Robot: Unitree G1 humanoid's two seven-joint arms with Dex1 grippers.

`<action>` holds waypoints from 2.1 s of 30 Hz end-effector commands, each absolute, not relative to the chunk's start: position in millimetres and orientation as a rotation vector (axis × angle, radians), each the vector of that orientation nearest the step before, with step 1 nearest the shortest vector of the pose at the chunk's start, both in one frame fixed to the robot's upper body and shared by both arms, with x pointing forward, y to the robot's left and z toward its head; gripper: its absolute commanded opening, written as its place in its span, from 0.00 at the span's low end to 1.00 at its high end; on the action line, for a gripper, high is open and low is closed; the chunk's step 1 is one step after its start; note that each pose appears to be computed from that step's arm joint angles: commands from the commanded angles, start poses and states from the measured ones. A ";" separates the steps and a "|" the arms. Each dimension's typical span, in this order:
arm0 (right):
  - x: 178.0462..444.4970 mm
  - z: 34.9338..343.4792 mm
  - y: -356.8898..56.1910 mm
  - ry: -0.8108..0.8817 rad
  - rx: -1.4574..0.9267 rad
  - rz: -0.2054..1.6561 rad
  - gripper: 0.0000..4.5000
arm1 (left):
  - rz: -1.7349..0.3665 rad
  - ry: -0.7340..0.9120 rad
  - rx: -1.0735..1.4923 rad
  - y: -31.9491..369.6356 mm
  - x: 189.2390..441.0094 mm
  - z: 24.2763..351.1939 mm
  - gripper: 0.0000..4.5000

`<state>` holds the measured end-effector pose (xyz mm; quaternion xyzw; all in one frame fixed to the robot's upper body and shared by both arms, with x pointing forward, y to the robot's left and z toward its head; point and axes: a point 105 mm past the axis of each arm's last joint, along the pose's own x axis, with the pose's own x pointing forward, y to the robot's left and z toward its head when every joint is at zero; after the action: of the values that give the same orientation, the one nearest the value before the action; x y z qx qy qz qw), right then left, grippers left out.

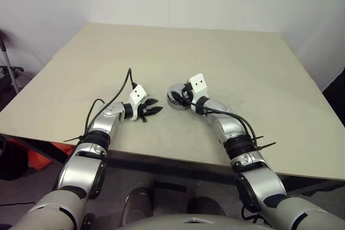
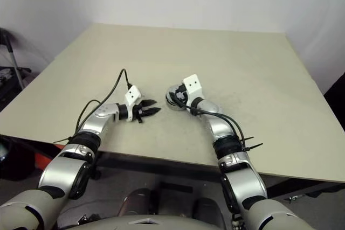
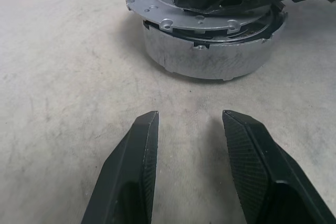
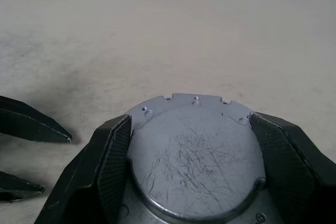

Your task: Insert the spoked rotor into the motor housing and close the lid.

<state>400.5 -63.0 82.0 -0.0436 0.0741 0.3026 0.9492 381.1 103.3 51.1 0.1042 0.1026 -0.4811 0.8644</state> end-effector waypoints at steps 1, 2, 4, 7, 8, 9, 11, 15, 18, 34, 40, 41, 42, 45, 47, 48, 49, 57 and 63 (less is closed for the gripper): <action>399.4 108.0 -66.5 0.083 -0.011 0.643 0.70 | -0.993 0.164 0.229 105.9 387.7 66.2 0.45; 398.3 109.3 -67.0 0.081 -0.012 0.649 0.70 | -0.993 0.164 0.229 105.9 387.7 66.1 0.45; 395.6 106.5 -67.6 0.095 -0.035 0.663 0.70 | -0.994 0.164 0.229 105.6 387.7 66.0 0.45; 391.9 98.5 -67.7 0.121 -0.057 0.673 0.70 | -0.997 0.163 0.229 104.3 387.7 66.3 0.45; 390.8 95.7 -67.8 0.129 -0.061 0.674 0.70 | -0.997 0.162 0.229 103.8 387.9 66.5 0.45; 389.5 92.6 -67.6 0.136 -0.072 0.676 0.70 | -0.998 0.162 0.229 103.5 388.0 66.7 0.45; 388.2 89.4 -67.3 0.142 -0.087 0.678 0.70 | -0.998 0.162 0.230 103.3 388.3 66.9 0.45; 387.9 80.6 -68.7 0.160 -0.127 0.659 0.70 | -0.999 0.164 0.232 103.4 388.0 66.4 0.45; 389.3 79.0 -69.0 0.167 -0.129 0.648 0.70 | -1.000 0.164 0.232 103.1 388.0 66.5 0.45; 384.5 55.3 -63.2 0.239 -0.194 0.675 0.70 | -0.985 0.160 0.213 104.6 388.7 67.5 0.45; 386.7 42.6 -69.3 0.304 -0.209 0.654 0.70 | -0.985 0.161 0.210 104.4 387.8 66.6 0.45; 387.0 41.2 -69.8 0.312 -0.205 0.651 0.70 | -0.986 0.161 0.210 104.3 387.6 66.5 0.45; 387.7 40.4 -70.0 0.317 -0.197 0.648 0.70 | -0.986 0.161 0.209 104.1 387.4 66.3 0.45; 389.3 39.8 -69.8 0.325 -0.186 0.647 0.70 | -0.987 0.161 0.208 103.4 386.9 65.9 0.45; 391.1 39.2 -70.2 0.336 -0.166 0.635 0.70 | -0.988 0.161 0.207 103.0 386.6 65.6 0.45; 392.8 39.2 -71.1 0.340 -0.158 0.621 0.70 | -0.989 0.161 0.206 102.7 386.3 65.5 0.45; 394.6 39.1 -72.5 0.342 -0.159 0.607 0.70 | -0.989 0.161 0.205 102.6 386.0 65.2 0.45; 398.4 34.7 -74.3 0.357 -0.213 0.585 0.70 | -0.979 0.163 0.182 102.0 385.4 64.6 0.45; 396.9 32.1 -74.5 0.362 -0.229 0.596 0.70 | -0.872 0.139 -0.068 100.3 403.7 88.4 0.45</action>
<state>402.9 -58.7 64.8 -0.0886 0.1163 0.3150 0.9378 389.3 99.7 57.1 -0.0042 0.1068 -0.4384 0.8924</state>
